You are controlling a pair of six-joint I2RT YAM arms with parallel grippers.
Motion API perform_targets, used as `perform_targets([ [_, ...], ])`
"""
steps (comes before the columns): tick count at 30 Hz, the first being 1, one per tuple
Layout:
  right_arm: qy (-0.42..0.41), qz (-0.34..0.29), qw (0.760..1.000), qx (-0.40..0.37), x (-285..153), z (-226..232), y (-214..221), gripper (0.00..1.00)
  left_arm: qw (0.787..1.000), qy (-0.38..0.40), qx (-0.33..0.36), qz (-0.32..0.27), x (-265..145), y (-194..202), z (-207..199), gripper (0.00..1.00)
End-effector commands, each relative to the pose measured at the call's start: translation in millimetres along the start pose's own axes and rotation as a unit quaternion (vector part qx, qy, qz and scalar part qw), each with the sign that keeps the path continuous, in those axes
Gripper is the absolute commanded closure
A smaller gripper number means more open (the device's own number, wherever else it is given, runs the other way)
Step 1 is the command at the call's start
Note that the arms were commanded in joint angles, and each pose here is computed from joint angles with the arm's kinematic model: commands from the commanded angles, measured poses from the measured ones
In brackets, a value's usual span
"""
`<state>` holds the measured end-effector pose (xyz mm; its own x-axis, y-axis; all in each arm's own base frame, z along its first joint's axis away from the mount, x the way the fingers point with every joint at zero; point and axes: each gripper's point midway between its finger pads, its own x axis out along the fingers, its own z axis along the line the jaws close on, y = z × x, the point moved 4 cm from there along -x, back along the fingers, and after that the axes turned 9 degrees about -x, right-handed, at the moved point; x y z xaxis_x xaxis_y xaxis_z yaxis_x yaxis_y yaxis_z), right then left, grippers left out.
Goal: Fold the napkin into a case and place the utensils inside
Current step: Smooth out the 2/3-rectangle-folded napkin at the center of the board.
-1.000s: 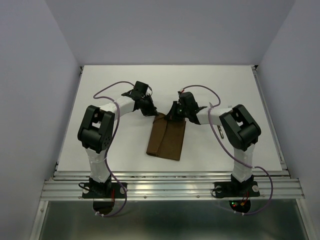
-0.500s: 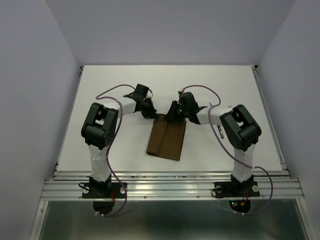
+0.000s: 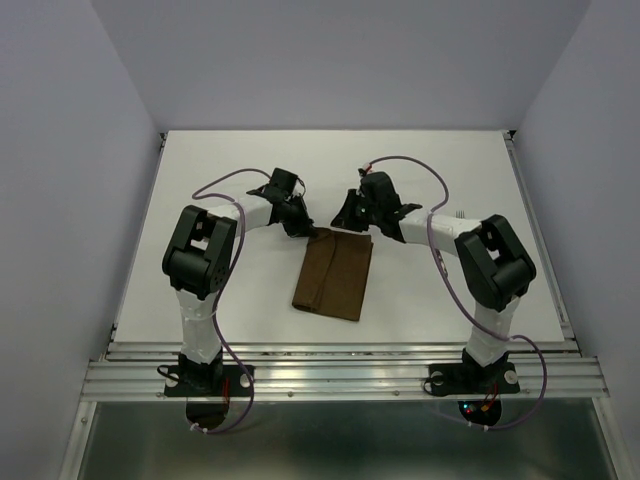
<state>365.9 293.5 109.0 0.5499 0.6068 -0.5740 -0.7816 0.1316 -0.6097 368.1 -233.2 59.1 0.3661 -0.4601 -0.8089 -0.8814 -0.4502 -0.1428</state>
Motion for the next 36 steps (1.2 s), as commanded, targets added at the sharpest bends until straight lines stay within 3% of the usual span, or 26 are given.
perform_targets([
  [1,-0.016,-0.009,1.000,-0.010,8.2,13.3,-14.1,0.97,1.000,-0.025,0.014,0.006,1.0,7.9,15.0,1.00],
  [11,-0.019,0.019,1.000,-0.005,32.0,8.0,-0.4,0.99,1.000,-0.026,0.013,0.009,0.4,10.1,17.0,1.00],
  [20,0.038,0.043,0.998,0.017,53.0,-26.9,29.9,0.99,0.999,-0.018,0.029,0.001,-14.9,8.6,9.7,1.00],
  [27,0.038,0.052,0.998,0.021,50.2,-33.6,44.1,0.99,0.999,-0.004,0.042,-0.014,-50.1,25.2,17.6,0.99],
  [36,0.027,0.049,0.998,0.026,48.8,-29.2,41.8,0.99,0.999,-0.011,0.040,0.003,-41.2,40.2,30.2,1.00],
])
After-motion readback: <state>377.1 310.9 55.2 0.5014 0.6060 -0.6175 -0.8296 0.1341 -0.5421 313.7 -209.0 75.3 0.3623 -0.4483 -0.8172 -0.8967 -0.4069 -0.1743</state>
